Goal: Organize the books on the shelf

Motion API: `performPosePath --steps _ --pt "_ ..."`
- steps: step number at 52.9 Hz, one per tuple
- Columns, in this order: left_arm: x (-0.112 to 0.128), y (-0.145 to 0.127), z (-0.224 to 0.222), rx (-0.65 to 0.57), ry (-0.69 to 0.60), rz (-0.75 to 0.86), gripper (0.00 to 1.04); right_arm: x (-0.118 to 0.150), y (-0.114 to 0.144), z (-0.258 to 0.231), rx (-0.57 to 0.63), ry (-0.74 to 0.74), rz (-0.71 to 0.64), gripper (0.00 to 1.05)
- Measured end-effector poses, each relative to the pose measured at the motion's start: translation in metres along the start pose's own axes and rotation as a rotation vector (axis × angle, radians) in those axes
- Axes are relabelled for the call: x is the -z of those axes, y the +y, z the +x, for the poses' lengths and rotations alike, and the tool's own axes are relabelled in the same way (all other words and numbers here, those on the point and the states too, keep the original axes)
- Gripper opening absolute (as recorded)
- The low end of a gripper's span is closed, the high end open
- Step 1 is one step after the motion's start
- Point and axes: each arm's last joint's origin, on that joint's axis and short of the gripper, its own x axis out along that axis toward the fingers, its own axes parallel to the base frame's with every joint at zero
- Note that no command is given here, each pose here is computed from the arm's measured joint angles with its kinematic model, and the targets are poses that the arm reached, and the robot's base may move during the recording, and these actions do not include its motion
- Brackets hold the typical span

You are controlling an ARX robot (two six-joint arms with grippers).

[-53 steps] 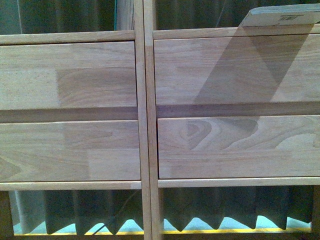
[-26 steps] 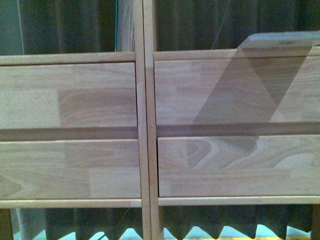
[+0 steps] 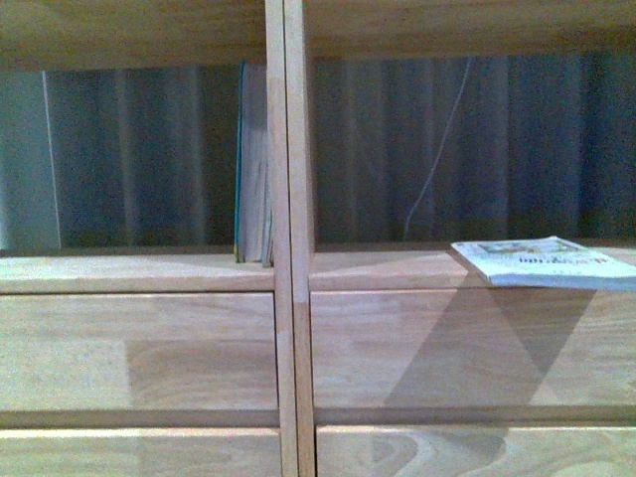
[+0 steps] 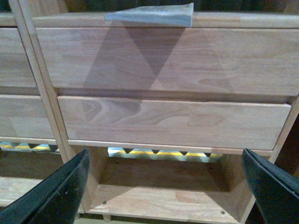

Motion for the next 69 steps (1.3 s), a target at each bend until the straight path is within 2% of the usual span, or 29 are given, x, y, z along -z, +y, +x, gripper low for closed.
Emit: performPosePath --steps 9,13,19,24,29,34,43,50,69 --pt "0.0 0.0 0.0 0.0 0.0 0.0 0.98 0.0 0.0 0.0 -0.011 0.003 0.007 0.98" --pt "0.0 0.0 0.0 0.0 0.0 0.0 0.98 -0.005 -0.001 0.003 -0.15 0.072 0.121 0.98" --pt "0.0 0.0 0.0 0.0 0.0 0.0 0.98 -0.049 -0.005 0.017 -0.239 0.019 0.314 0.98" --pt "0.0 0.0 0.0 -0.001 0.0 0.0 0.98 -0.102 -0.003 0.046 -0.276 -0.079 0.503 0.98" --pt "0.0 0.0 0.0 -0.001 0.0 0.0 0.98 -0.119 0.002 0.081 -0.293 -0.081 0.68 0.98" --pt "0.0 0.0 0.0 -0.001 0.0 0.0 0.98 -0.109 0.009 0.119 -0.28 0.0 0.842 0.98" --pt "0.0 0.0 0.0 -0.001 0.0 0.0 0.98 -0.055 0.022 0.17 -0.172 0.179 1.084 0.98" --pt "0.0 0.0 0.0 -0.001 0.0 0.0 0.98 -0.038 0.029 0.194 -0.133 0.192 1.157 0.98" --pt "0.0 0.0 0.0 -0.001 0.0 0.0 0.98 -0.03 0.035 0.252 0.013 0.127 1.257 0.98"
